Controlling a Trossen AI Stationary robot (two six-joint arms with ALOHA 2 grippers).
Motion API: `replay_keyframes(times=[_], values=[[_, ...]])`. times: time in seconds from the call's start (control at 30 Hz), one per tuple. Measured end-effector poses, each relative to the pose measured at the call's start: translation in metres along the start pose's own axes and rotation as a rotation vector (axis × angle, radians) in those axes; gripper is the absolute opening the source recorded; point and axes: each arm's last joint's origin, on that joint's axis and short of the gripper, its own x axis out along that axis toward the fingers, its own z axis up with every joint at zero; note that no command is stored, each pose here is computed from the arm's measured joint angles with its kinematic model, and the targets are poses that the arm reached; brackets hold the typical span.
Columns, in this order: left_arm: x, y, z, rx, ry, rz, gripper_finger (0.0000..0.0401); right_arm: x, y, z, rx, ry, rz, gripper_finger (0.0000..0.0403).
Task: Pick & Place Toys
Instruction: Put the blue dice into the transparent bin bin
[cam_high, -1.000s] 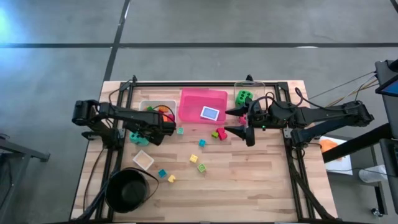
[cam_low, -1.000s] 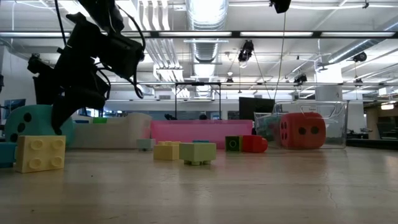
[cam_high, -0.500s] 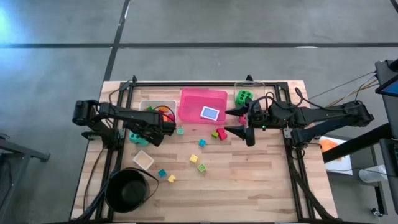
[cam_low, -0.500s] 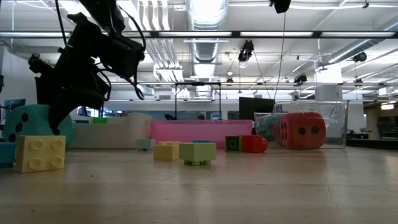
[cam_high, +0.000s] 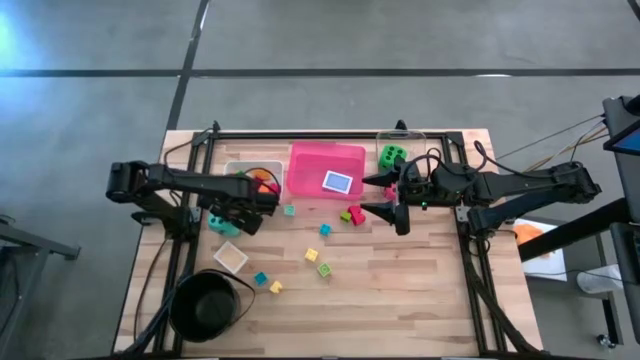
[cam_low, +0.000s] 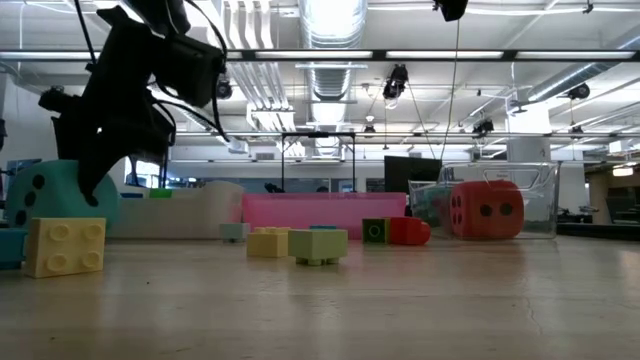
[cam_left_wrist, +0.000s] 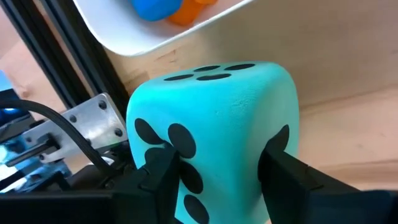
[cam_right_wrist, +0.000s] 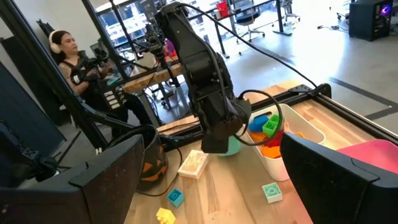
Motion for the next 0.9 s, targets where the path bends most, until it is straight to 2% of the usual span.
replay_keyframes(times=[0.33, 0.5, 0.63, 0.77, 0.9], values=[[-0.025, 0.021, -0.01, -0.015, -0.054, -0.144, 0.0156, 0.0, 0.0, 0.0, 0.0, -0.001, 0.0, 0.0369], [-0.039, 0.03, -0.014, -0.021, -0.1, -0.222, 0.0132, 0.0, 0.001, 0.001, 0.002, -0.014, 0.005, 0.0369], [-0.053, 0.037, -0.016, -0.026, -0.139, -0.298, 0.0131, 0.0, 0.001, 0.002, 0.003, -0.017, 0.003, 0.0369], [-0.069, 0.042, -0.017, -0.035, -0.207, -0.433, 0.0128, 0.0, 0.0, 0.002, -0.023, -0.018, 0.001, 0.0369], [-0.089, 0.044, -0.018, -0.024, -0.302, -0.649, 0.0128, 0.0, 0.0, 0.002, -0.09, -0.019, 0.0, 0.0369]])
